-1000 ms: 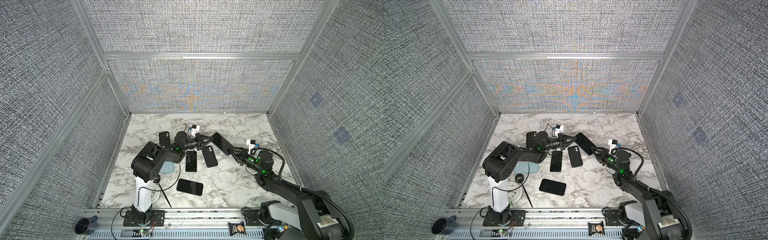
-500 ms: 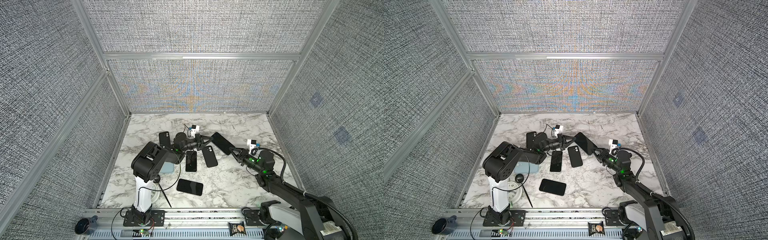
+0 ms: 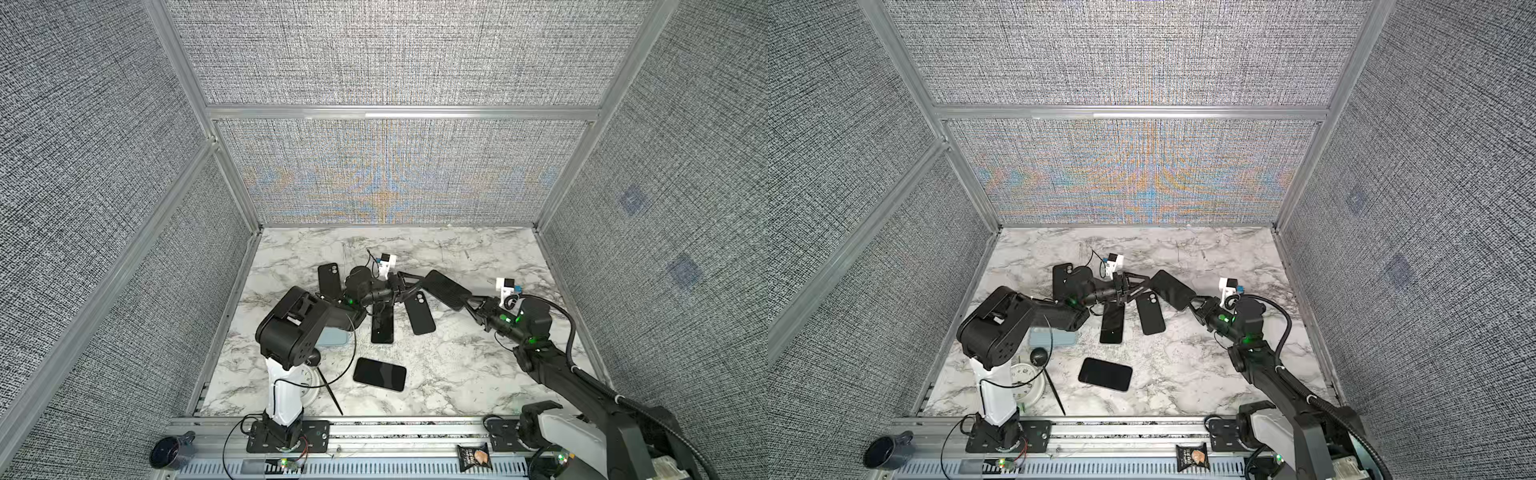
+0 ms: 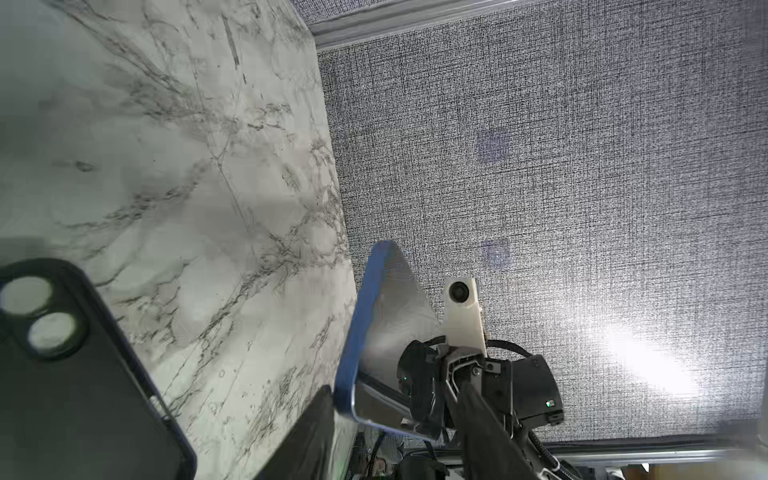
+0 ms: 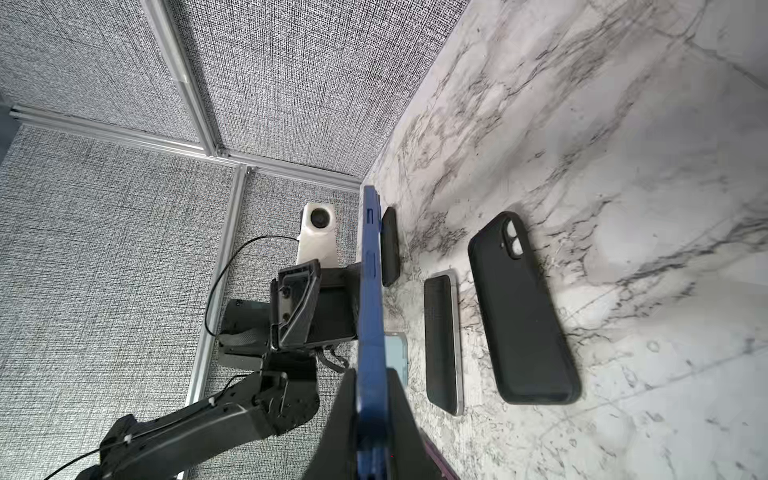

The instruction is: Put the phone into the phone case

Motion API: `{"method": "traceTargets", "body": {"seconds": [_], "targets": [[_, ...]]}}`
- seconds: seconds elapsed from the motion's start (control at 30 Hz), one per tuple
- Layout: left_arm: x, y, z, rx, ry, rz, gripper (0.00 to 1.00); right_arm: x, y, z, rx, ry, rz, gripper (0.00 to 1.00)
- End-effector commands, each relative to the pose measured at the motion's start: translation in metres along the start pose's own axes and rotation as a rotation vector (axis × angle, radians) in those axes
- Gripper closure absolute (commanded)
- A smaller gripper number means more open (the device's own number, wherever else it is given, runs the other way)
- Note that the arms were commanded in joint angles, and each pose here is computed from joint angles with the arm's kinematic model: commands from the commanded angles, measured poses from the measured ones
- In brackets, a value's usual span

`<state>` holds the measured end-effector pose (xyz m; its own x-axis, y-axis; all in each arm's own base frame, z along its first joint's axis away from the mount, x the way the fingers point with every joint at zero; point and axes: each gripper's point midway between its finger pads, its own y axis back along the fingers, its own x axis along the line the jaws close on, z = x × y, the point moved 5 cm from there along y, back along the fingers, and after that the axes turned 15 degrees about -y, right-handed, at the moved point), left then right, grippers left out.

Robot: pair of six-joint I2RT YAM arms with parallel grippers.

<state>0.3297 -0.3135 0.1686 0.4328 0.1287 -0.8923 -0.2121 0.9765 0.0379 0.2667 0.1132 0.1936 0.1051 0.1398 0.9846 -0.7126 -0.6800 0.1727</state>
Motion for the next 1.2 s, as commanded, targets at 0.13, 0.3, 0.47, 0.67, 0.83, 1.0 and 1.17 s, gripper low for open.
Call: {"method": "traceTargets", "body": {"seconds": [0.13, 0.3, 0.47, 0.67, 0.83, 1.0, 1.17], "targets": [[0.021, 0.016, -0.009, 0.197, -0.177, 0.267, 0.39, -0.009, 0.017, 0.0, -0.03, 0.057, -0.123, 0.94], [0.041, 0.025, -0.01, 0.43, -0.308, 0.519, 0.36, -0.015, 0.025, -0.003, -0.025, 0.108, -0.183, 0.95], [0.055, 0.022, -0.002, 0.568, -0.416, 0.669, 0.36, -0.023, 0.029, -0.007, -0.007, 0.124, -0.222, 0.95], [0.064, 0.004, 0.005, 0.676, -0.551, 0.753, 0.37, -0.03, 0.03, -0.011, 0.018, 0.13, -0.246, 0.95], [0.076, -0.012, 0.008, 0.772, -0.688, 0.817, 0.39, -0.031, 0.029, -0.011, 0.034, 0.137, -0.25, 0.95], [0.09, -0.027, 0.014, 0.806, -0.745, 0.826, 0.43, -0.033, 0.027, -0.013, 0.052, 0.135, -0.251, 0.95], [0.101, -0.036, 0.016, 0.843, -0.766, 0.83, 0.48, -0.037, 0.028, -0.014, 0.059, 0.132, -0.258, 0.95]]}}
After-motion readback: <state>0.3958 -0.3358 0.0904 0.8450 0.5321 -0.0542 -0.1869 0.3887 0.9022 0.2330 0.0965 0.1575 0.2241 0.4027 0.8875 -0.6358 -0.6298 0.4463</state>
